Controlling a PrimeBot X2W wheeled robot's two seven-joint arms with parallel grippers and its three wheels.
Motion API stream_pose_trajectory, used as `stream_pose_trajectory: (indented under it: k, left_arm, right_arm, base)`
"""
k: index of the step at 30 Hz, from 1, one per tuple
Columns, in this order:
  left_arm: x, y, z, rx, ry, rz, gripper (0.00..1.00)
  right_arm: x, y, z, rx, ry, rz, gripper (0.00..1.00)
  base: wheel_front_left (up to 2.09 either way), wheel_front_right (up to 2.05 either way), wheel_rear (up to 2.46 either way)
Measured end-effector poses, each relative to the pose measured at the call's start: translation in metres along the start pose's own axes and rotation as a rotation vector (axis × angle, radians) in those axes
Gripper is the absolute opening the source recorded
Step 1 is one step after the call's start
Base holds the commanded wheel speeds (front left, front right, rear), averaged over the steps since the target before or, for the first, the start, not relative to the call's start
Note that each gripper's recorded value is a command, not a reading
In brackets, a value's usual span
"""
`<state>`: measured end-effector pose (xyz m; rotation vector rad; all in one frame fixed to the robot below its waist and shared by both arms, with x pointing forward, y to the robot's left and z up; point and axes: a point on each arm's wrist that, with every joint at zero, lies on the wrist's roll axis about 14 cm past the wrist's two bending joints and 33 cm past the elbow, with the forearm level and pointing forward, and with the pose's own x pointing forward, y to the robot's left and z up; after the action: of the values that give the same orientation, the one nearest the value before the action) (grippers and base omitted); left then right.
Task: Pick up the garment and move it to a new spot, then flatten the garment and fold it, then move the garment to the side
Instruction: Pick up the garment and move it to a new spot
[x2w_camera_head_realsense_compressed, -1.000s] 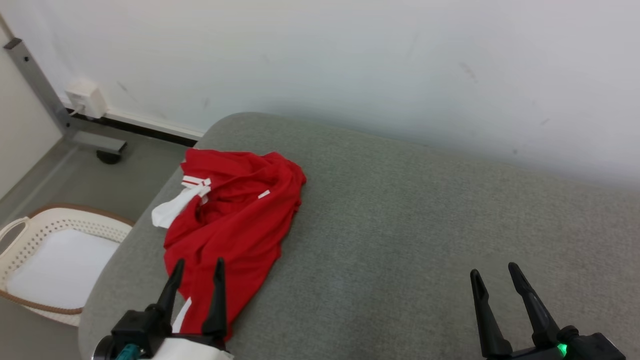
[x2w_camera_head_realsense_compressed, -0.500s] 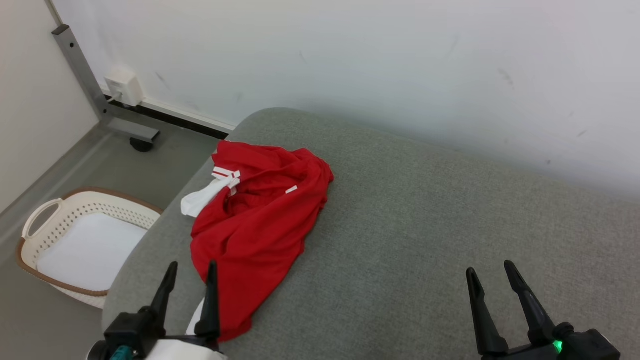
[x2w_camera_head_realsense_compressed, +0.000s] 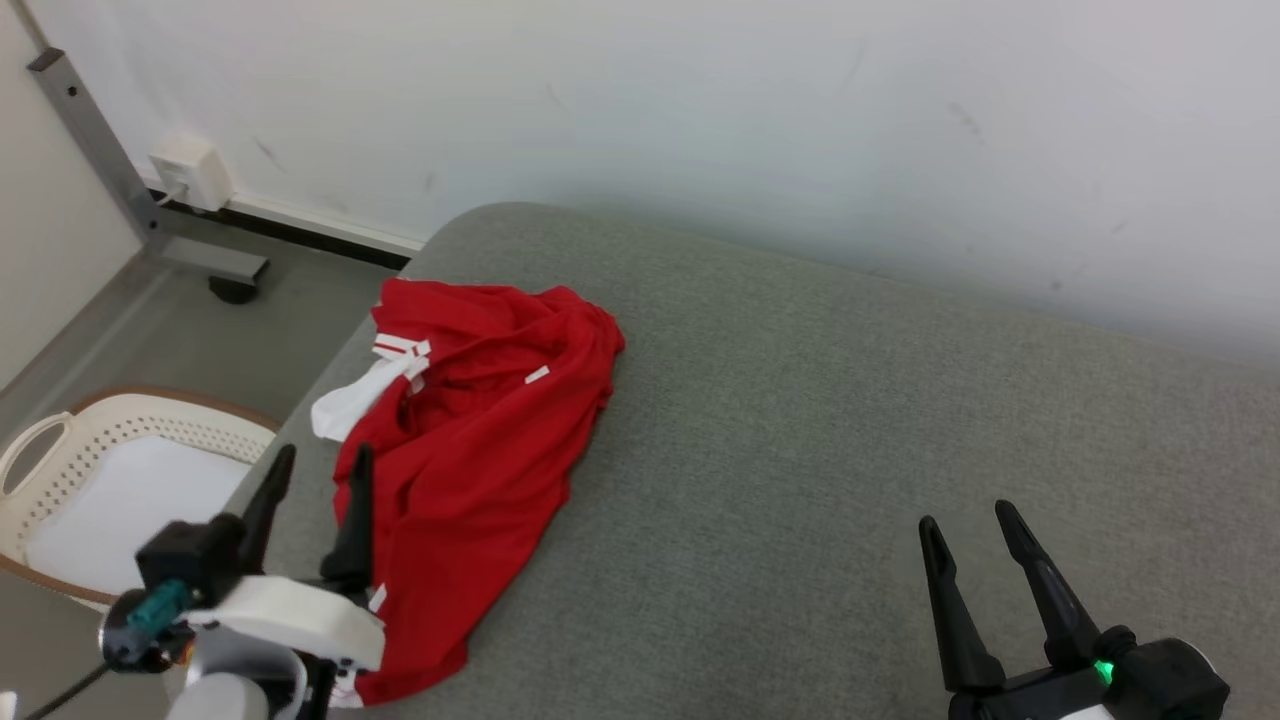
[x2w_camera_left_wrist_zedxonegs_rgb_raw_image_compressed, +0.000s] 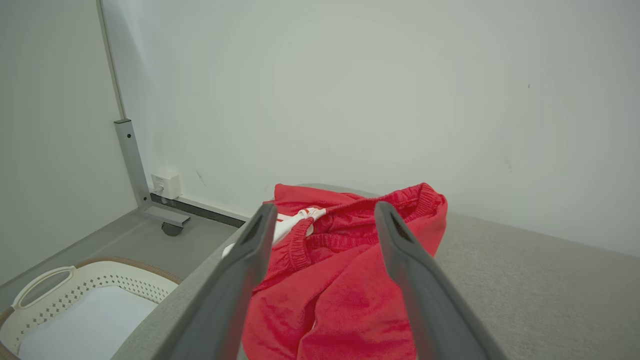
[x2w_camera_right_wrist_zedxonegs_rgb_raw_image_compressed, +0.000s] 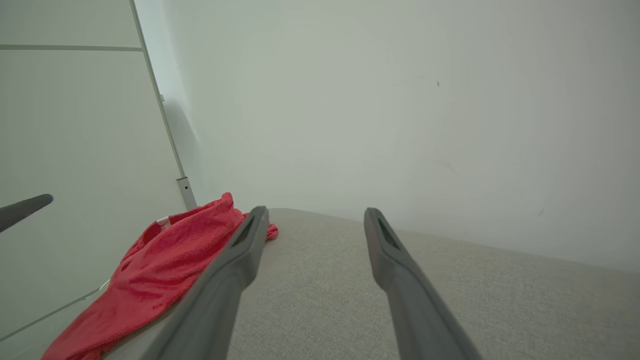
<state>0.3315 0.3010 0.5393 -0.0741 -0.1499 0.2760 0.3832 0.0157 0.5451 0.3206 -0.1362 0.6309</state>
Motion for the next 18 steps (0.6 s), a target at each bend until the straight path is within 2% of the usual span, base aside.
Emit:
stream_pose_trajectory:
  k: [3, 8, 14, 18]
  left_arm:
    - [0.018, 0.005, -0.005, 0.017, 0.063, -0.016, 1.0]
    - [0.049, 0.005, -0.014, -0.037, 0.157, -0.032, 1.0]
    - [0.061, 0.001, -0.067, -0.096, 0.442, -0.045, 1.0]
    - [0.061, -0.002, -0.1, -0.092, 0.6, -0.059, 1.0]
  right_arm:
    - [0.0, -0.007, 0.002, -0.002, -0.006, -0.02, 1.0]
    - [-0.004, -0.023, 0.001, -0.005, -0.006, -0.064, 1.0]
    - [-0.01, -0.046, 0.003, -0.015, -0.012, -0.13, 1.0]
    - [-0.016, -0.063, 0.005, -0.023, -0.015, -0.18, 1.0]
  base:
    - [0.0, 0.0, 0.0]
    - [0.0, 0.0, 0.0]
    - [0.0, 0.0, 0.0]
    - [0.0, 0.0, 0.0]
